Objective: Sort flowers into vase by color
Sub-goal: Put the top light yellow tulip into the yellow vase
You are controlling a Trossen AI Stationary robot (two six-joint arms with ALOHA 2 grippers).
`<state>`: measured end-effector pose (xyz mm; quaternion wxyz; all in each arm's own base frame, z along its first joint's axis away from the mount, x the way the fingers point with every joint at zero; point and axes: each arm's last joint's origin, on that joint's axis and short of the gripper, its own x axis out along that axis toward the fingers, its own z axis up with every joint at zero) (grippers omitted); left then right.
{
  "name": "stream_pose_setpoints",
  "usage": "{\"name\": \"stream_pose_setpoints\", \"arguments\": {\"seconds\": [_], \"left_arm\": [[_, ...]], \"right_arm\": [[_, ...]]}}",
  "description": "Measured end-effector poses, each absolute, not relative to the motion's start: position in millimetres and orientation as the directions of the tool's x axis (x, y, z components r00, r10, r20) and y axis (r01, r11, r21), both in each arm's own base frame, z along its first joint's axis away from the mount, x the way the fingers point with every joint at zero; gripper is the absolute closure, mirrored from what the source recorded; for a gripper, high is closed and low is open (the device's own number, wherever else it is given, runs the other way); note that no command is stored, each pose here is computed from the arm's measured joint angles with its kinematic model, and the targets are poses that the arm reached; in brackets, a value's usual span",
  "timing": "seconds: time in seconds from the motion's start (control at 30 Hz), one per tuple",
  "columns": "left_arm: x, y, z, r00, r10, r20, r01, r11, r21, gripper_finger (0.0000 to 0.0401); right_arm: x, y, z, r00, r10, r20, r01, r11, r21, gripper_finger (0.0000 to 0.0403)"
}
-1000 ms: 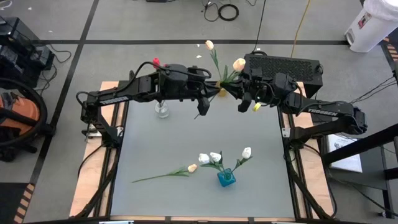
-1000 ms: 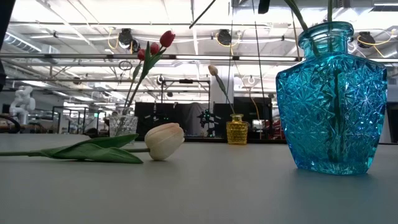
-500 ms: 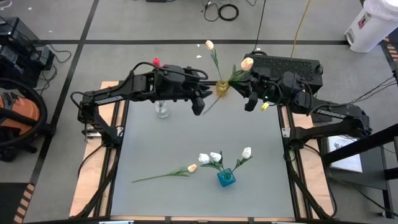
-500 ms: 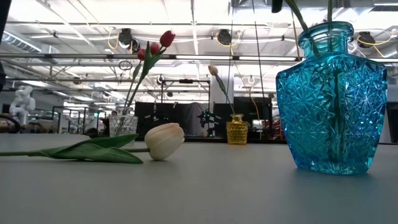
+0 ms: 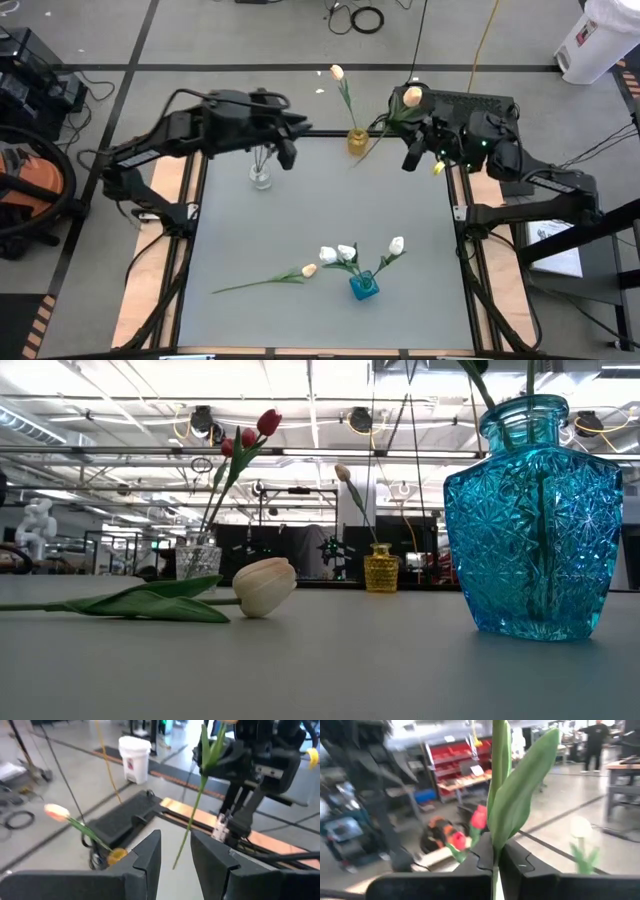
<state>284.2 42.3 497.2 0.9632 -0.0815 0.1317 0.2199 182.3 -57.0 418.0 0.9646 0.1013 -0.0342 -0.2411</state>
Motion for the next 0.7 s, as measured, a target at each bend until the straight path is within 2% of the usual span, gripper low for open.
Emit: {"name": "stream_pose_setpoints", "arguments": {"seconds": [0.17,0.33,0.7], "left_arm": [[260.6,41.3,512.2,0.855,0.465,-0.230,-0.492,0.867,-0.074,0.0289],[245.3,40.5,520.8,0.845,0.498,-0.195,-0.520,0.850,-0.081,0.0289],[240.2,40.4,518.3,0.826,0.514,-0.230,-0.541,0.839,-0.067,0.0289]], "right_arm": [[186.6,-64.1,431.3,0.832,-0.547,-0.088,0.554,0.827,0.094,0.0402],[196.0,-80.3,442.0,0.795,-0.596,-0.109,0.605,0.793,0.074,0.0402],[225.0,-128.4,420.7,0.690,-0.689,-0.221,0.713,0.700,0.042,0.0402]]}}
